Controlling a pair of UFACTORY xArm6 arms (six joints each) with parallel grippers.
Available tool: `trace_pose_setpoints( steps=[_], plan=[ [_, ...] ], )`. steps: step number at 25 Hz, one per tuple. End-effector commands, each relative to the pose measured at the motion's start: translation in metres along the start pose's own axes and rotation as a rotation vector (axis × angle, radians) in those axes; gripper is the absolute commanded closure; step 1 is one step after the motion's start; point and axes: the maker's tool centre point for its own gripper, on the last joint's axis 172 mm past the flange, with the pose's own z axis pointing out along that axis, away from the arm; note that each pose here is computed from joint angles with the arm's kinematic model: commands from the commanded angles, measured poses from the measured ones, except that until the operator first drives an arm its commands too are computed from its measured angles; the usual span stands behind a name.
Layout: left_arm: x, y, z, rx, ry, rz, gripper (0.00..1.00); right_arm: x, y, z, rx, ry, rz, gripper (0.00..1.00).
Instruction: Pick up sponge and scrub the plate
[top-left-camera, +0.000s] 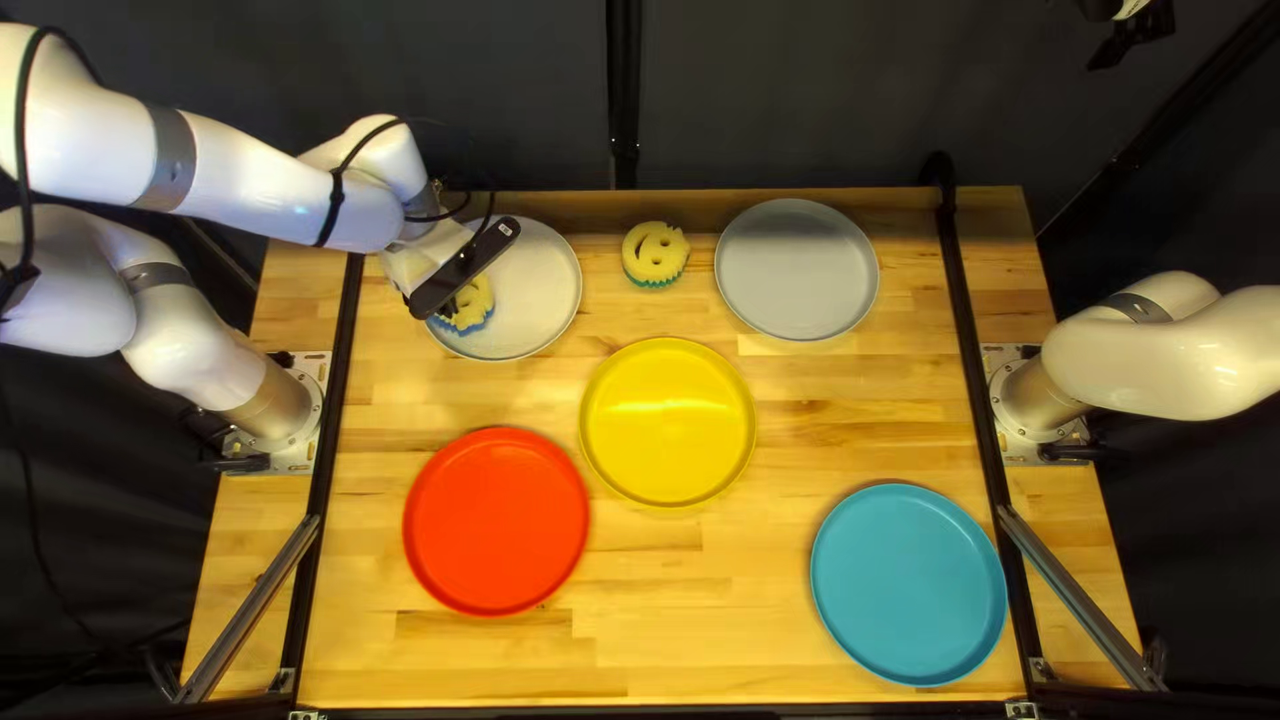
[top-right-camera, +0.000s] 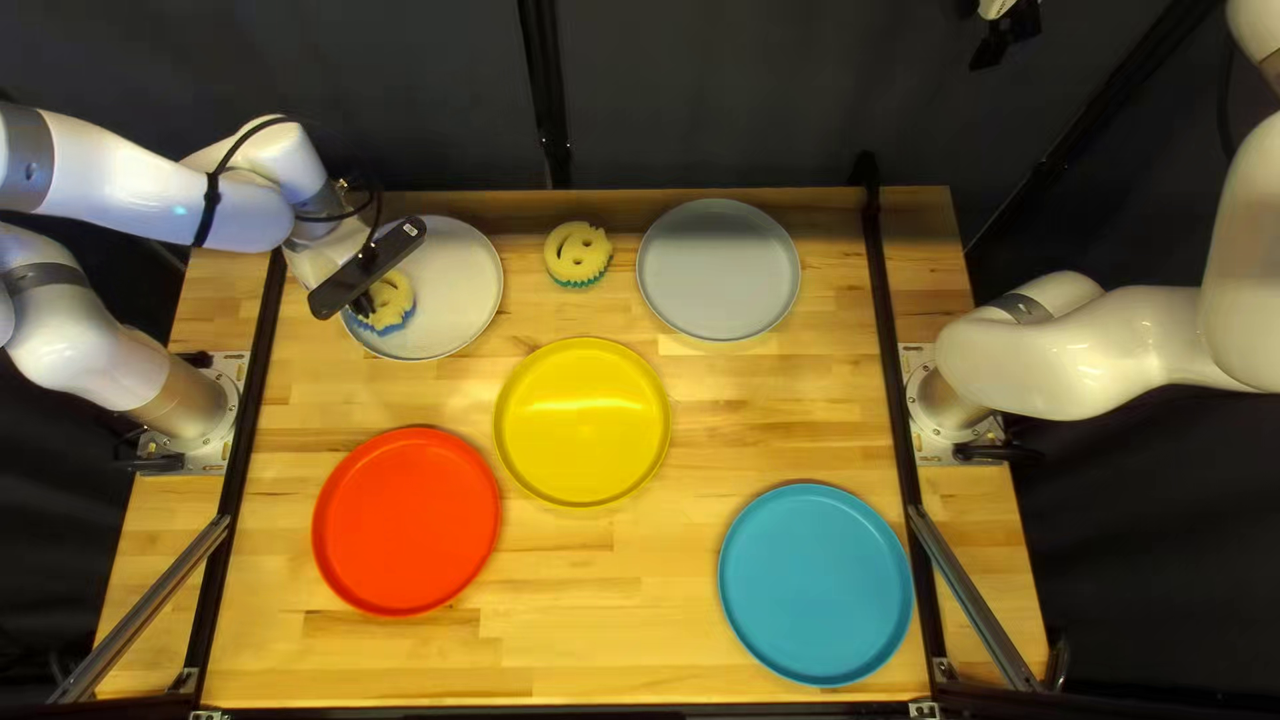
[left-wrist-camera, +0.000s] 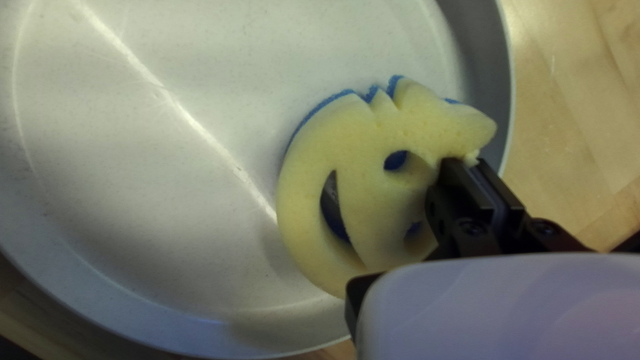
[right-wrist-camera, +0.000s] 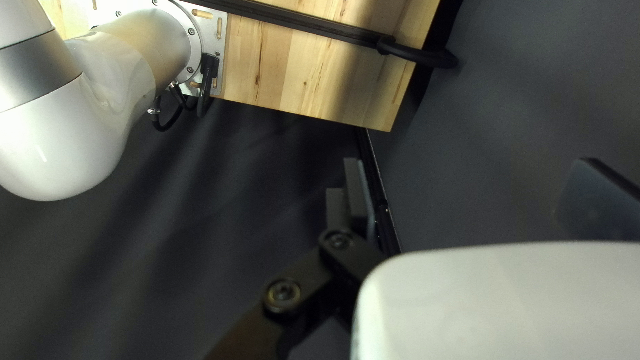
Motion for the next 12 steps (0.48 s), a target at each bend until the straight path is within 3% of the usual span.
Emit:
trace_pose_setpoints(
  steps=[1, 12],
  plan=[
    [-0.006, -0.017, -0.005, -0.003, 0.004, -0.001, 1.00, 0.000, 0.000, 0.000, 0.000, 0.000, 0.000, 0.00],
    [0.022, -0.057, -0.009, -0.002, 0.007, 0.035, 1.00, 0.000, 0.000, 0.000, 0.000, 0.000, 0.000, 0.00]
  ],
)
